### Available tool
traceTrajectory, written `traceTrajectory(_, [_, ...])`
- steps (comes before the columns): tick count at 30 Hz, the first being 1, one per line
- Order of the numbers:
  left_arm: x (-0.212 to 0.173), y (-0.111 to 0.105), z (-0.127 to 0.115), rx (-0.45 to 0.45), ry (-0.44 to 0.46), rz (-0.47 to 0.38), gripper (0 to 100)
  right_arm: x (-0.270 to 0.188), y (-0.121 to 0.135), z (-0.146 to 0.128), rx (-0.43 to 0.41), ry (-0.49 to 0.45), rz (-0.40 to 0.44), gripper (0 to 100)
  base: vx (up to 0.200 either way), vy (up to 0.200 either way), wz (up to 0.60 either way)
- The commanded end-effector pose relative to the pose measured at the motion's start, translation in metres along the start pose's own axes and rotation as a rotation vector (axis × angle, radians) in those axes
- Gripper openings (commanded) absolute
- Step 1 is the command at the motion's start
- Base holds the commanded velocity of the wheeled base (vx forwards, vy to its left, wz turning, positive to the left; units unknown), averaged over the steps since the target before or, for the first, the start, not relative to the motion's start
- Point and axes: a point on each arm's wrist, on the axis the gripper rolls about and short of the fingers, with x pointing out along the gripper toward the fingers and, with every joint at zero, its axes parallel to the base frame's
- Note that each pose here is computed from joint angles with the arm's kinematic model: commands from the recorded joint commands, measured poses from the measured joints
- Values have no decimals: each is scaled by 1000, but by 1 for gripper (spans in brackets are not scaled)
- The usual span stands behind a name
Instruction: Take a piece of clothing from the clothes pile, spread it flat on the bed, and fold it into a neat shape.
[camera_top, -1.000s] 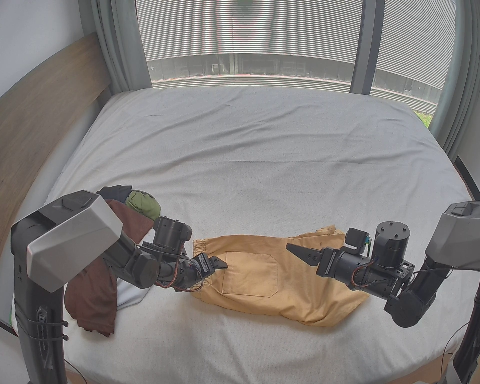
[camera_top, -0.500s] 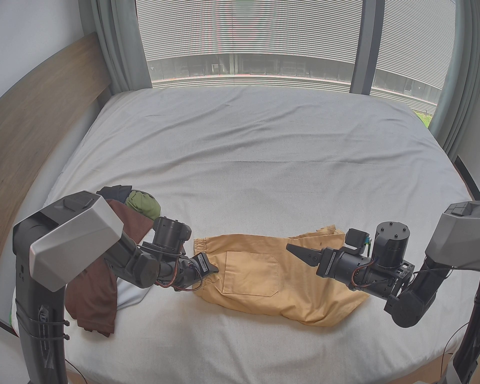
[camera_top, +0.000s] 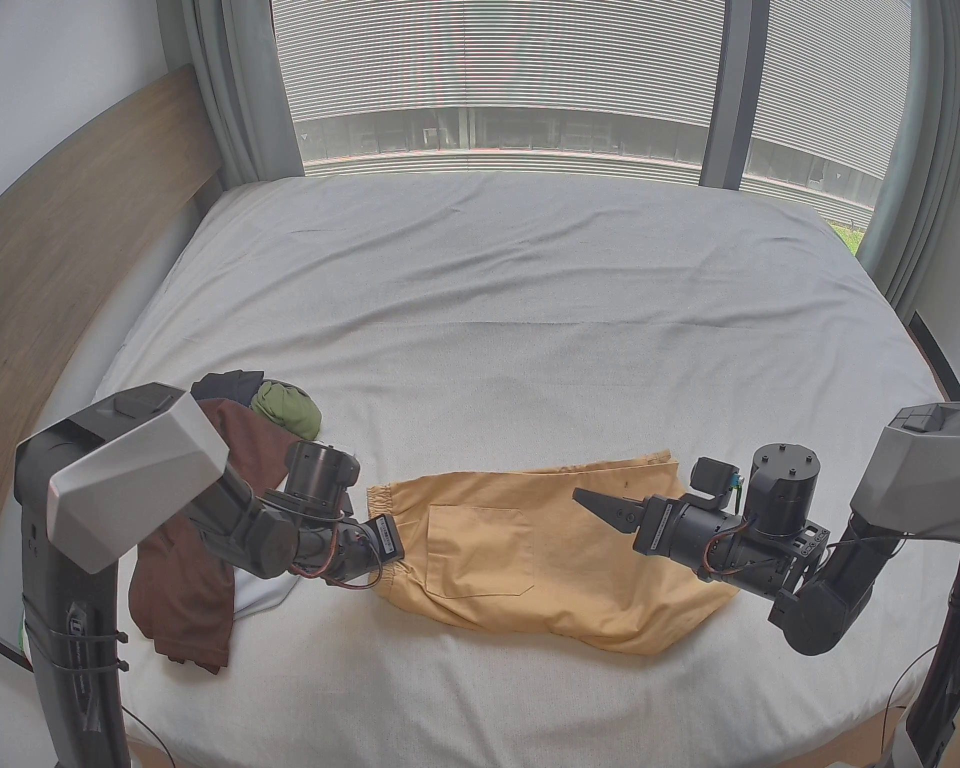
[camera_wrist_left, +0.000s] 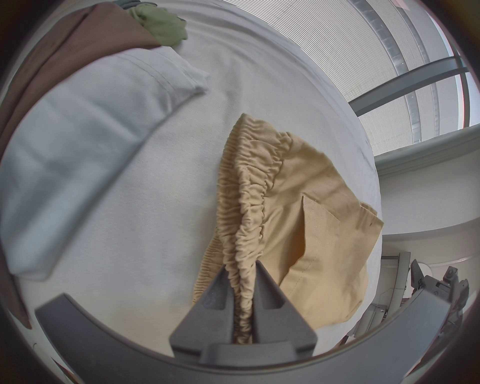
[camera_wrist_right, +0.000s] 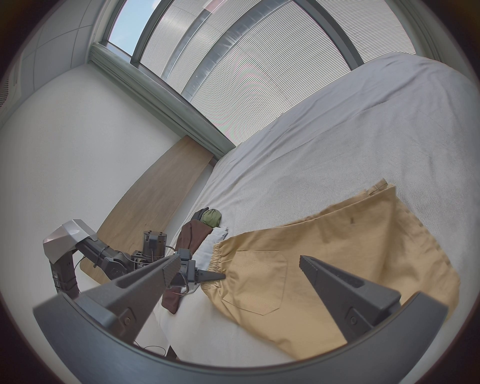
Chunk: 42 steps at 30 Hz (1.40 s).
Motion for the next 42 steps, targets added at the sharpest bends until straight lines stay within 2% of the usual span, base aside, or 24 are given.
traceTrajectory(1, [-28, 11, 10, -7, -32, 13, 0, 0, 0, -1, 1, 3, 0, 100, 0, 0, 0])
traceTrajectory(10, [-39, 24, 12, -25, -48, 31, 0, 0, 0, -1, 1, 1, 1, 100, 0, 0, 0])
traceTrajectory(17, [-42, 40, 13, 1, -46, 63, 0, 0, 0, -1, -1, 1, 1, 100, 0, 0, 0])
traceTrajectory(34, [-32, 47, 7, -6, -27, 67, 0, 1, -1, -3, 2, 8, -2, 100, 0, 0, 0])
traceTrajectory(35, [-32, 47, 7, -7, -25, 69, 100, 1, -1, -2, 1, 6, -2, 100, 0, 0, 0])
traceTrajectory(42, [-22, 53, 3, -10, -20, 78, 100, 2, -2, -4, 2, 12, -4, 100, 0, 0, 0])
